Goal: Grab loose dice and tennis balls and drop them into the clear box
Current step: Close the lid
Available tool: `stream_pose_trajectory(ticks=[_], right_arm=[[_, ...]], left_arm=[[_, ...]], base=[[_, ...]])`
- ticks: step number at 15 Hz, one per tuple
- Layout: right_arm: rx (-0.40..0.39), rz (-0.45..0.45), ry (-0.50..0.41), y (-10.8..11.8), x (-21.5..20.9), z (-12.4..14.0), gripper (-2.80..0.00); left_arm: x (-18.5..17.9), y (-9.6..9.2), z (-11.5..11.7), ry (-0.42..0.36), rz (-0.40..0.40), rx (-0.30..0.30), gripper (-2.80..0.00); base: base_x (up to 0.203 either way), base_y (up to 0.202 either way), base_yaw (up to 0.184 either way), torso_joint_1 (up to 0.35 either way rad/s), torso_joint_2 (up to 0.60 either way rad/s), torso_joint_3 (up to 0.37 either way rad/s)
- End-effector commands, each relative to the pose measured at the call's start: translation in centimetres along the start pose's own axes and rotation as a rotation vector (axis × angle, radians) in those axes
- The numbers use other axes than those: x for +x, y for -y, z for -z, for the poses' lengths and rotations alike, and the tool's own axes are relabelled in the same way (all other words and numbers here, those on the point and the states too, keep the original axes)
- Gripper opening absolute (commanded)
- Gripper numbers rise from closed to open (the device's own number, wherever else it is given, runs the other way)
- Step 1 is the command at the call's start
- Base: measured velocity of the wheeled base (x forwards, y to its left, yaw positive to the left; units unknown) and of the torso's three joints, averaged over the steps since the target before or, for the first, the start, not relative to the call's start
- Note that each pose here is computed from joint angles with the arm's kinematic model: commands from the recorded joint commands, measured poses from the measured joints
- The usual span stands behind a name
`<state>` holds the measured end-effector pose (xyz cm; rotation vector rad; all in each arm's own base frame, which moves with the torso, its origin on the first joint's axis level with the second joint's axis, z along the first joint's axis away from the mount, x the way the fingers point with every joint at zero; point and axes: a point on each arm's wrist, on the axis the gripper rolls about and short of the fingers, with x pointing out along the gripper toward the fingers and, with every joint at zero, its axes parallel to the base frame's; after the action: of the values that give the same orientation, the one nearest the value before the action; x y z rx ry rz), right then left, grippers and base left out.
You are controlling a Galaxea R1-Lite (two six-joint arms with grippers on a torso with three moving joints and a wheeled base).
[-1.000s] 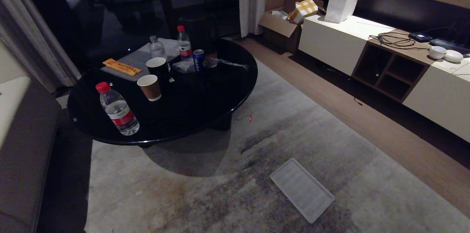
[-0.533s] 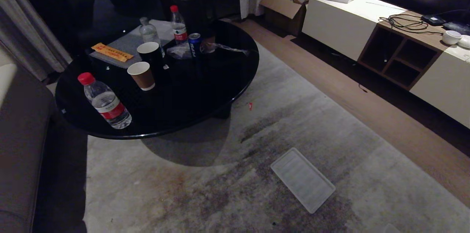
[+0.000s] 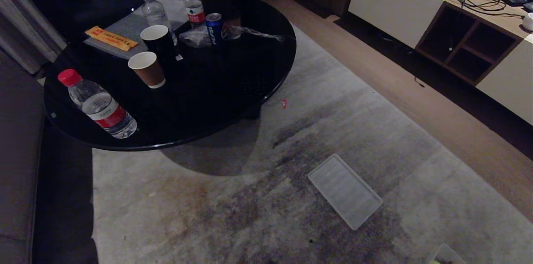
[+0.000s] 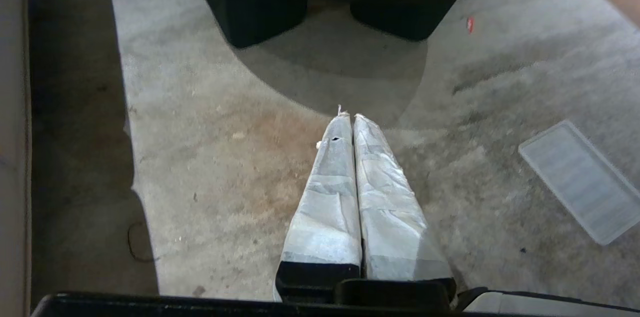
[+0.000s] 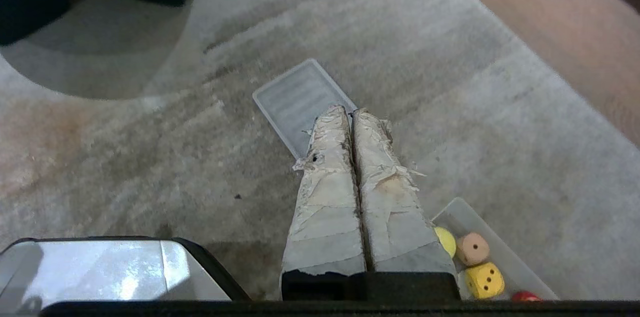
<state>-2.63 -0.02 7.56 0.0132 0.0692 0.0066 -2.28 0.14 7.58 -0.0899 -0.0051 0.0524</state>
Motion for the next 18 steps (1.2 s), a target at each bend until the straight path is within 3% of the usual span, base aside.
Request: stream_pose_trajectory(ticks=[1, 18], right_arm=[[0.0, -0.002, -0.001, 0.0, 0.01, 0.0, -2.8], [0.0, -0.001, -0.001, 0.0, 0.01, 0.0, -2.8]], left_arm=[[0.02, 0.0, 0.04, -0.003, -0.001, -0.001, -2.8], [0.02, 0.0, 0.04, -0.003, -0.001, 0.002, -2.8]], base=[[0.0, 0.0, 0.0, -0.001, 0.0, -0.19], [0.0, 0.0, 0.0, 0.002, 0.0, -0.197]])
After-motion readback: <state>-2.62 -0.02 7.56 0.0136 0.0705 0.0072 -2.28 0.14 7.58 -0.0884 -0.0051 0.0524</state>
